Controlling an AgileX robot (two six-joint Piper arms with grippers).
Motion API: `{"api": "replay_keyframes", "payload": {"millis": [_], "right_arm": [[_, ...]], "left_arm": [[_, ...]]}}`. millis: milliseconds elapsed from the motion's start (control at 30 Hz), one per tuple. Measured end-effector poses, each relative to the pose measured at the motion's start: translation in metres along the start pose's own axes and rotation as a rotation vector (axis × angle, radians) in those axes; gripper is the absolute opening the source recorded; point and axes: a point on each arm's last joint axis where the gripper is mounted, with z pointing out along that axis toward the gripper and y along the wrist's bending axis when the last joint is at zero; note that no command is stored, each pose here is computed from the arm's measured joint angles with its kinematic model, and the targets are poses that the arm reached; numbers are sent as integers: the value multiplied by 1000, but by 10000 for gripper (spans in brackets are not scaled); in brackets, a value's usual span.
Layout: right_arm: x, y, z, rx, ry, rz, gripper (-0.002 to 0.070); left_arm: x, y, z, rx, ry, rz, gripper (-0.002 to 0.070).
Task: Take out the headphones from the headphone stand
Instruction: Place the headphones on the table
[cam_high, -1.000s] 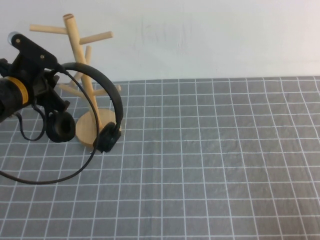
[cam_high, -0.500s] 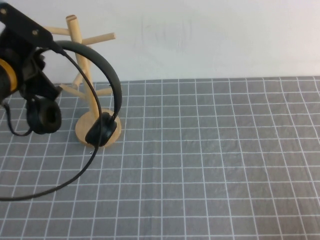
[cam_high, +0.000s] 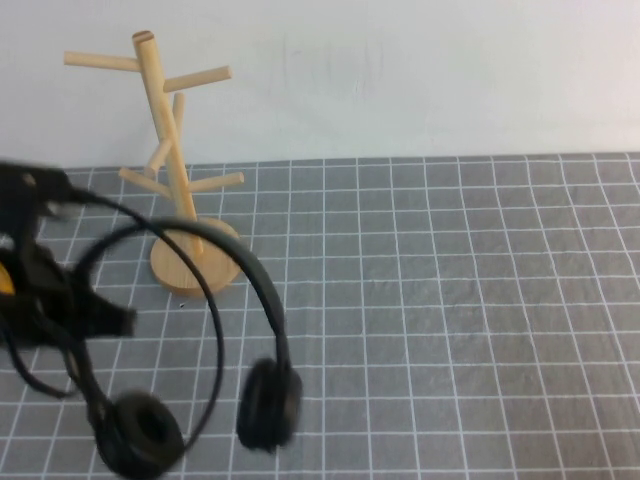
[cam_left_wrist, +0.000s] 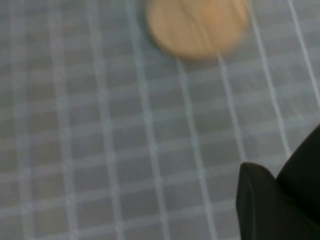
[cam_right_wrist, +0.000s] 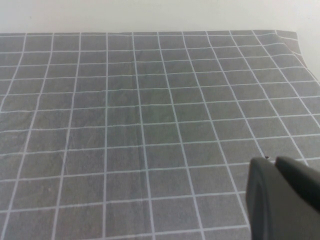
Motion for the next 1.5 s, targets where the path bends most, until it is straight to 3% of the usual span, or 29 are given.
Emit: {"api": "replay_keyframes", "payload": {"millis": [167,633,1033,1167,1333,1500], "right_arm": [[0,0,0,0,0,0,-6],[0,0,0,0,0,0,-6],[0,0,0,0,0,0,-6],[0,0,0,0,0,0,-6],[0,0,0,0,0,0,-6],[0,0,0,0,0,0,-6]], "left_arm": [[16,-9,34,54,136,-29,53],[11,-20,134,69,332,3,53],[0,-23,167,82,418,86,56],[0,-24,167,83,422,88,116],[0,-24,167,85,425,83,258],[-3,-24,155,97,420,59,283]]}}
